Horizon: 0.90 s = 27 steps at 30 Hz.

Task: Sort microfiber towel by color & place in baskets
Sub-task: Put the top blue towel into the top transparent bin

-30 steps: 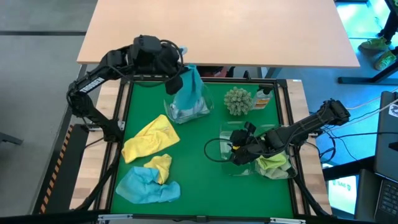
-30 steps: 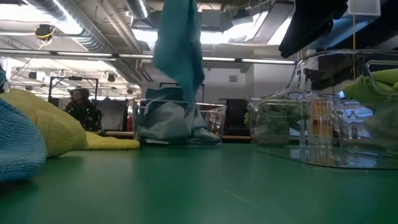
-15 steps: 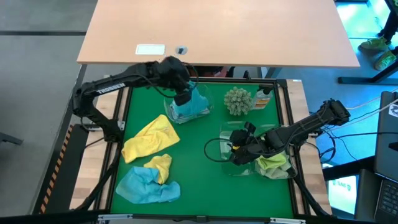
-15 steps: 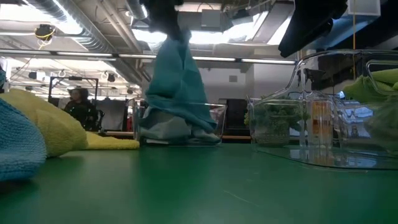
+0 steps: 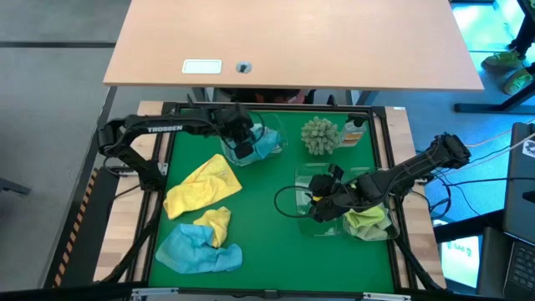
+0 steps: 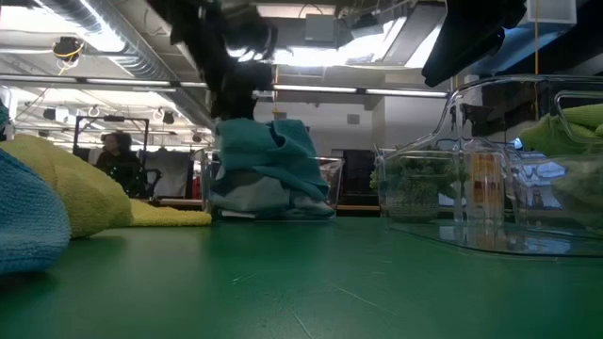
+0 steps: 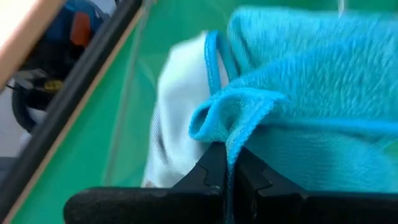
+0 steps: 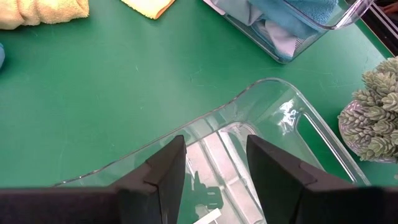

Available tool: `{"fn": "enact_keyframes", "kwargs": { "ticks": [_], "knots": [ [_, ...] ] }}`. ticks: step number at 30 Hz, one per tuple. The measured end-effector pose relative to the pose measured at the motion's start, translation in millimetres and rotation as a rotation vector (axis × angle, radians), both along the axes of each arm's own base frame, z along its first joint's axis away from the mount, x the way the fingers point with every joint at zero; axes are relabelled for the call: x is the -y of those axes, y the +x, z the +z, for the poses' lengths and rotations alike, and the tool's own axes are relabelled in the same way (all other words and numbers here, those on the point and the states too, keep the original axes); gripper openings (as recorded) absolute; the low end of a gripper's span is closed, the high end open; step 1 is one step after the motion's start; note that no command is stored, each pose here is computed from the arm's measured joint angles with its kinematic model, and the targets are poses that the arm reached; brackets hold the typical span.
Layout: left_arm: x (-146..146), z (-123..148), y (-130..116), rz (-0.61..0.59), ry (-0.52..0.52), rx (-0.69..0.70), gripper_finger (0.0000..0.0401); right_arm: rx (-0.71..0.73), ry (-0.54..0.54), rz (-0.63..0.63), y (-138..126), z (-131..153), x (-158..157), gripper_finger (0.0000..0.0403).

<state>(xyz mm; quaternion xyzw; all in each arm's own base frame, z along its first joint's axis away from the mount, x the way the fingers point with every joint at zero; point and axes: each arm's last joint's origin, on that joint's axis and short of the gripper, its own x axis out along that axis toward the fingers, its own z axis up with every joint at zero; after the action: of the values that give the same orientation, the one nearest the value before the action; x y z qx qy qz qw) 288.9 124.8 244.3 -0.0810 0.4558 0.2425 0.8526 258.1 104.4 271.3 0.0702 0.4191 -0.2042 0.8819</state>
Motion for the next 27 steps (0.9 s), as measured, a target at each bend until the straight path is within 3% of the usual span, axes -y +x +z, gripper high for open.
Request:
{"fn": "enact_keyframes", "kwargs": {
  "ticks": [6, 12, 22, 27],
  "knots": [
    [4.5, -35.9, -10.6, -0.001, -0.019, -0.034, 0.0, 0.0, 0.0, 0.0, 0.0, 0.0, 0.0, 0.017],
    [8.2, -54.5, -20.4, 0.006, -0.031, -0.091, 0.0, 0.006, 0.003, 0.0, 0.5, 0.3, -0.3, 0.017],
    [6.4, -52.7, -16.9, 0.013, -0.001, -0.046, 0.0001, 0.006, 0.003, 0.0, 0.5, 0.3, -0.3, 0.017],
    [4.4, -43.6, -12.1, 0.033, -0.001, -0.013, 0.0038, 0.006, 0.004, 0.0, 0.5, 0.3, -0.4, 0.017]
  ]
}}
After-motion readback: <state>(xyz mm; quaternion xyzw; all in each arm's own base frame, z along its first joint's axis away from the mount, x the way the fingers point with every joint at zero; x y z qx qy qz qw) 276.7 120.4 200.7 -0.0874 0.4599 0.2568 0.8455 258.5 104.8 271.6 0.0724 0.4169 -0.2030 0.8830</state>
